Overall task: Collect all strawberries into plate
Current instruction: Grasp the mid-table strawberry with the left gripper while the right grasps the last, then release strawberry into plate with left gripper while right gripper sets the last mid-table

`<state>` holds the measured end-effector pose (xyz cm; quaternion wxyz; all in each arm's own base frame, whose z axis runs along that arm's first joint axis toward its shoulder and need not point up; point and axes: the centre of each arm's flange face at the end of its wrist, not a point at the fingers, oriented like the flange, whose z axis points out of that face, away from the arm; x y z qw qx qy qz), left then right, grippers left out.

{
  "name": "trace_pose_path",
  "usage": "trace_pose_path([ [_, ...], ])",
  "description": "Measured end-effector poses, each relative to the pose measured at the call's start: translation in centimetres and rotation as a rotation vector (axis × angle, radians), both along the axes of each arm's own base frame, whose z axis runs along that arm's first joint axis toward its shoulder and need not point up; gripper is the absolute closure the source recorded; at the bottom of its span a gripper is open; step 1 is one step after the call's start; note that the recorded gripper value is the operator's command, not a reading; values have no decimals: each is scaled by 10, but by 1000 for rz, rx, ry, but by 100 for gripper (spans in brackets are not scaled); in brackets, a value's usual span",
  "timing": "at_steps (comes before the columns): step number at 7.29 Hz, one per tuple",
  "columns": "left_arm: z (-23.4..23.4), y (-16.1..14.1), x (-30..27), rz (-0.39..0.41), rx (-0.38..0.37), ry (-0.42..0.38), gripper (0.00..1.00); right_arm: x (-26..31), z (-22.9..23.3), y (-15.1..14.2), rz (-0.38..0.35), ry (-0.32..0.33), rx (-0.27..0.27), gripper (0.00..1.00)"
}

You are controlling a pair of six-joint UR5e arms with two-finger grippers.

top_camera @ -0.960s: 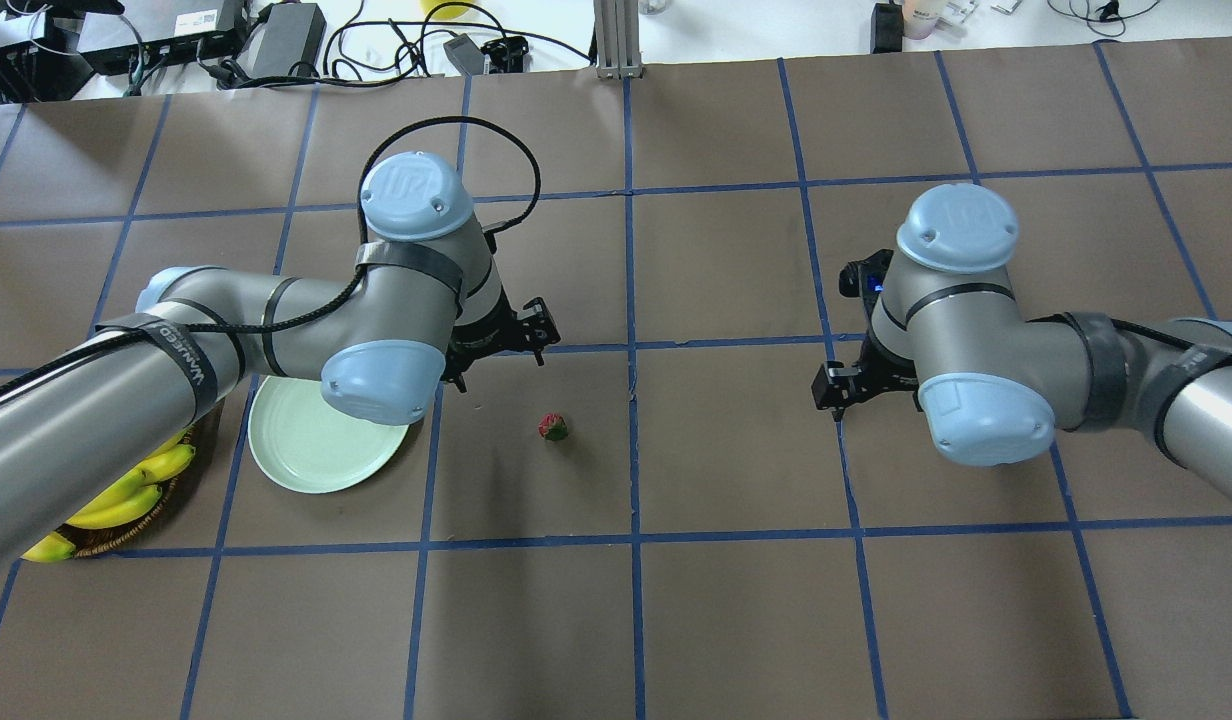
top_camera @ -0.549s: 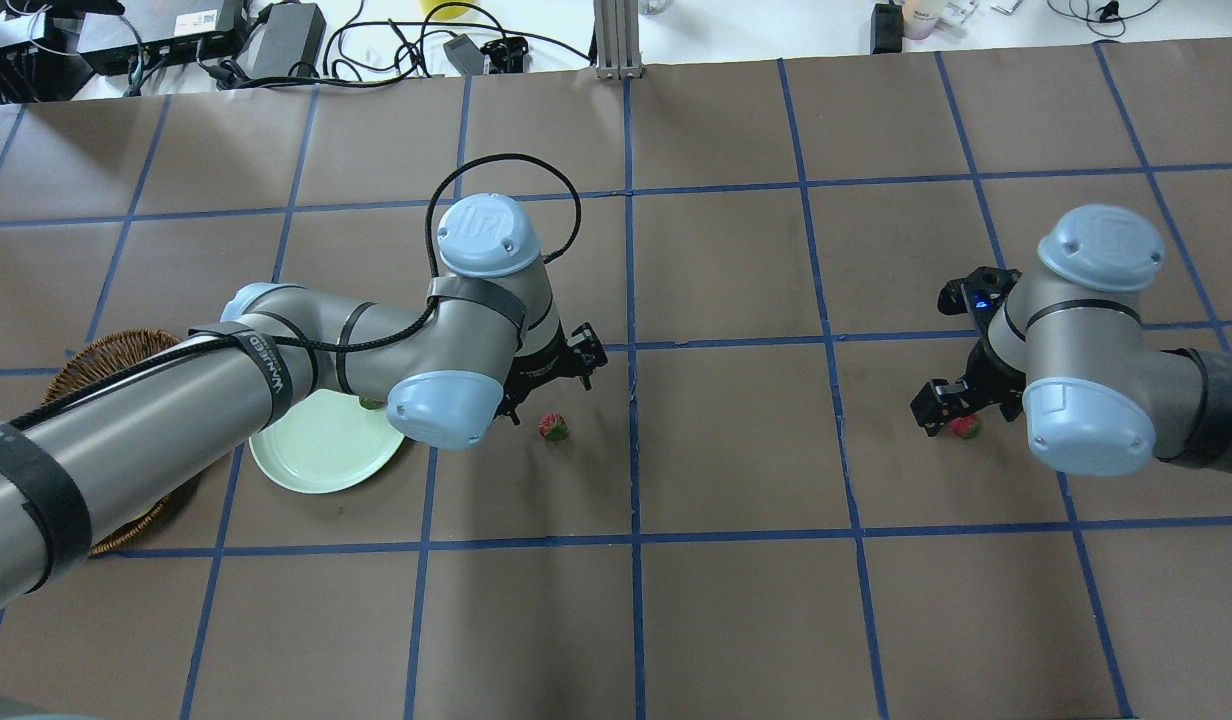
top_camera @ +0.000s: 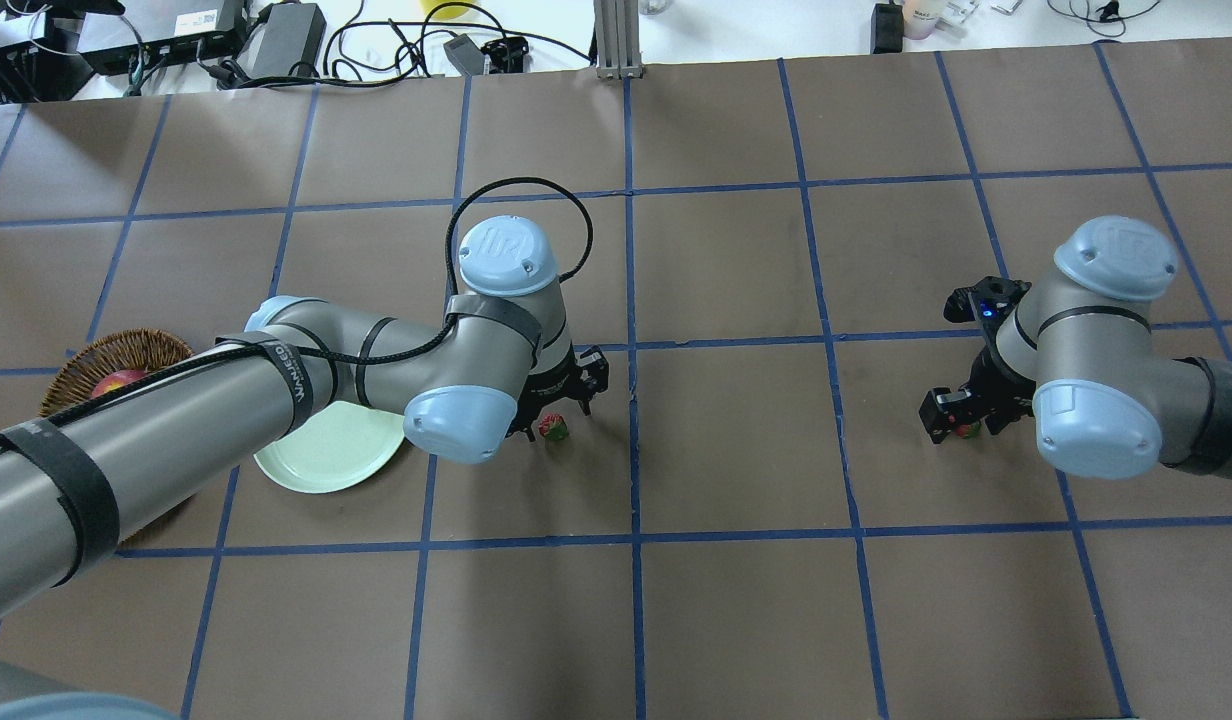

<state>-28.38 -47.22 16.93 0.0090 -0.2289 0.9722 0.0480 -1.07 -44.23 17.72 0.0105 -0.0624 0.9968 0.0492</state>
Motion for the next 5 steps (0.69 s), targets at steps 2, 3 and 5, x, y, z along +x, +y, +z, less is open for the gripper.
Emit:
trace_pose_path([
  [2,3,0,0,-16,-5,4,100,0,1,-1,-8,2,-2,96],
  [3,7,0,1,-44,-12,8,100,0,5,-4,-16,7,-11,96],
  [5,30,-15,30,-167,-52,25,100,28,21,-15,-60,19,-40,96],
])
